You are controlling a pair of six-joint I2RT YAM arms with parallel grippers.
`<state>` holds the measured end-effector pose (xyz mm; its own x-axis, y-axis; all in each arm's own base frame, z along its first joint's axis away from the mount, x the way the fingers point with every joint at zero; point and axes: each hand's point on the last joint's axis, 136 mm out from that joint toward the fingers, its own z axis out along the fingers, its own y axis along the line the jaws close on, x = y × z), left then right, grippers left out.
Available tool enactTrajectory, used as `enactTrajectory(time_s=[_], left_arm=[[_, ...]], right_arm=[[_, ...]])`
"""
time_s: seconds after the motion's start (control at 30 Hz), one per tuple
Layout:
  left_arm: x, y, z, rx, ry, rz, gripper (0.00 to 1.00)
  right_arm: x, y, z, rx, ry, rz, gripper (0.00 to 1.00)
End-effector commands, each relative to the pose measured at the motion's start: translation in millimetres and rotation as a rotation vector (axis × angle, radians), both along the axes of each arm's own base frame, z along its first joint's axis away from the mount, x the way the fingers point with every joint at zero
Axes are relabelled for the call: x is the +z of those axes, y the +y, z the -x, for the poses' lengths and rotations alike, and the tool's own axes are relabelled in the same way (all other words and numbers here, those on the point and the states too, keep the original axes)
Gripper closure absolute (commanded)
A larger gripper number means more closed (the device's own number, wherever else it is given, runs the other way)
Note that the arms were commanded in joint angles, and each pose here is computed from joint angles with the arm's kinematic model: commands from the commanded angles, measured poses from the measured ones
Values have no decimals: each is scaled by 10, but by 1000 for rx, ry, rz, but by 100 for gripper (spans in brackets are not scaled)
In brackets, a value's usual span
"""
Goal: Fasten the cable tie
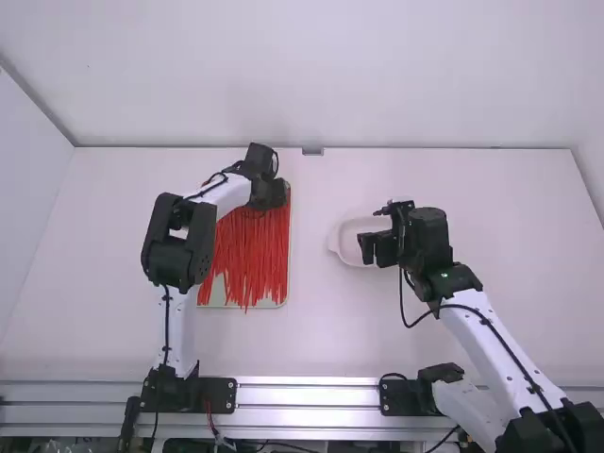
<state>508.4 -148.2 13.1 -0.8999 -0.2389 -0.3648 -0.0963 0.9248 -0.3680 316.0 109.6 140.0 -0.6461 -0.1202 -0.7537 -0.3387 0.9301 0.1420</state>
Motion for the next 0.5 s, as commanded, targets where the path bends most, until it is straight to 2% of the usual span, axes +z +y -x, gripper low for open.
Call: enactTrajectory(time_s=[0.0, 0.47], left_arm=[[-147, 20, 78, 4, 35, -13, 75], [-156, 9, 84, 2, 34, -14, 83]], right_arm=[[150, 32, -73, 7, -32, -6, 2], [150, 32, -73, 8, -33, -6, 2]])
